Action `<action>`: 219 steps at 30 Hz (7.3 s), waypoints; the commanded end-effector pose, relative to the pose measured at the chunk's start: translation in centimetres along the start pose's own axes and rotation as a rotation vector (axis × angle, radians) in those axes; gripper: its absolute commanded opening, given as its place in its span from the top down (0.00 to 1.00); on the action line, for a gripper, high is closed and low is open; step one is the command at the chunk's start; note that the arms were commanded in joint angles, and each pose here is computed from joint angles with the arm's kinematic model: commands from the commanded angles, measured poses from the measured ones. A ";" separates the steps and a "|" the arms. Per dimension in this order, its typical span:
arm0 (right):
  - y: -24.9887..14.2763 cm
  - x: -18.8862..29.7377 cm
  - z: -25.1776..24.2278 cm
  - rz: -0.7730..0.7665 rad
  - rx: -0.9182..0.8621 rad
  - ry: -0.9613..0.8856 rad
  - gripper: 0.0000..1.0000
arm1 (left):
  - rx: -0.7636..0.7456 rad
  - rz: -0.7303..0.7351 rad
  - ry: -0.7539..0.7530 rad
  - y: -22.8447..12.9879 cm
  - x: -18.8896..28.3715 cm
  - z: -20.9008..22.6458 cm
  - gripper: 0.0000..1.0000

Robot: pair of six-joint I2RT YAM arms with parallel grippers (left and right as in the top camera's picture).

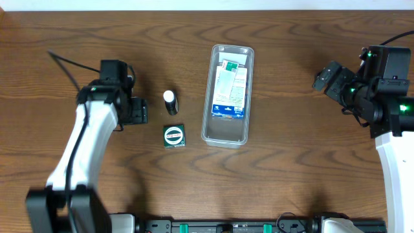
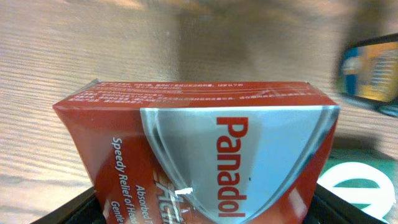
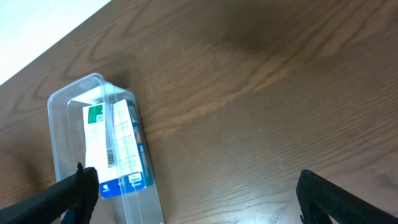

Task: Pack container
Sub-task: 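Lower the red Panadol box into the container's near end, release, then move the left gripper to the dark bottle and grasp its cap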

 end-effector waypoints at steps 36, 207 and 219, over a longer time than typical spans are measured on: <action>0.2 0.2 -0.1 -0.007 -0.011 0.000 0.01 | -0.301 -0.099 -0.330 -7.3 -0.3 -26.5 0.30; 0.2 0.1 0.0 -0.004 -0.010 -0.001 0.01 | -0.123 0.085 -0.229 4.1 -2.8 -11.5 0.71; 0.2 0.1 0.0 -0.004 -0.010 -0.001 0.01 | -0.202 0.080 -0.225 3.7 -1.2 -11.0 0.81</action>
Point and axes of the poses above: each gripper's point midway between its finger pads, its own x axis back along the fingers, its own z axis along the line the jaws close on, y = z × x, the point moved 4 cm from there along x, back along the fingers, and after that the axes turned 5 degrees about x, right-handed, at the moved point
